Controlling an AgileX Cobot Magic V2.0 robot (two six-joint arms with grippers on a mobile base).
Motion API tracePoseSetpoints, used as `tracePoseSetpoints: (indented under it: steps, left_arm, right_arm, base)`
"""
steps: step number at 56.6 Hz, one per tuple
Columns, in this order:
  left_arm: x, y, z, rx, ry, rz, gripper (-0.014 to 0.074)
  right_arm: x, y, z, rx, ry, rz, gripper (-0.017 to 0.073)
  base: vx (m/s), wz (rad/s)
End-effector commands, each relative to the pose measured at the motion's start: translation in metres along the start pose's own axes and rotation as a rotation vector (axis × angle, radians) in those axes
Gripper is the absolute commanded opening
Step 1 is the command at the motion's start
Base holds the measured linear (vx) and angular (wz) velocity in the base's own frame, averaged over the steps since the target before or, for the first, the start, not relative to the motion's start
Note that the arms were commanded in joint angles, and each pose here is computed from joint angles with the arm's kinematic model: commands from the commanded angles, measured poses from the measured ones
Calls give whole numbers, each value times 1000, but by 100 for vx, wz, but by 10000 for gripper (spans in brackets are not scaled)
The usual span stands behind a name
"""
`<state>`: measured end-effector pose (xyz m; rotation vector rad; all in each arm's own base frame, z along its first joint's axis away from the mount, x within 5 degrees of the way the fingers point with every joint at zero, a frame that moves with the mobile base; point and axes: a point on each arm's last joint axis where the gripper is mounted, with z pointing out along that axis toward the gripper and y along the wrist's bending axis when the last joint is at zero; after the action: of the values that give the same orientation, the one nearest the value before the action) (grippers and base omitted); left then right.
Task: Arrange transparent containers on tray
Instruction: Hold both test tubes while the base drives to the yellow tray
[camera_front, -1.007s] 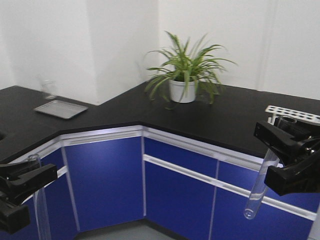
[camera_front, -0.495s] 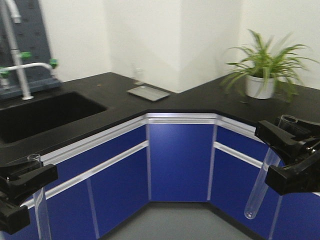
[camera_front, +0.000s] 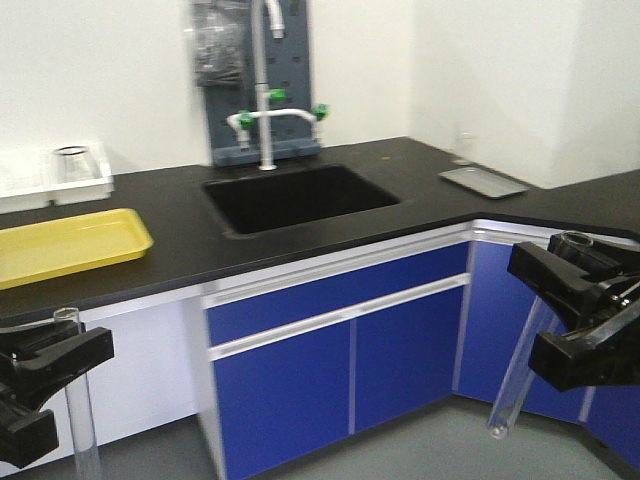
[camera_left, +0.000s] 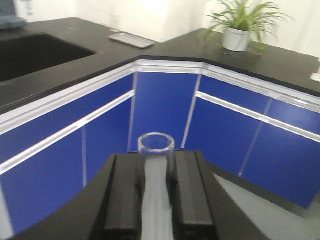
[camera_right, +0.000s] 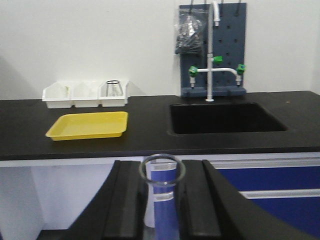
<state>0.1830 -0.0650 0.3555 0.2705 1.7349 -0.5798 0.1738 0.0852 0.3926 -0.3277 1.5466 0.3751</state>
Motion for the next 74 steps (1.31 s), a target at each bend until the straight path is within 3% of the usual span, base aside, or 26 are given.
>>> tracePoseSetpoints:
  steps: [1,36,74]
  left_arm:
    - [-10,-1,-5,-30,-26,77,0]
    - [-10,-1,-5,-30,-25,77,0]
    - [-10,0,-4,-31,-24,77,0]
  right_arm:
    - [-15,4,-5,-44,-75,-16,-13]
    - [-15,4,-5,-44,-75,-16,-13]
    - [-15,4,-5,-44,-75,-16,-13]
  base:
    - [-16,64]
    - [-6,45]
    - [17,35]
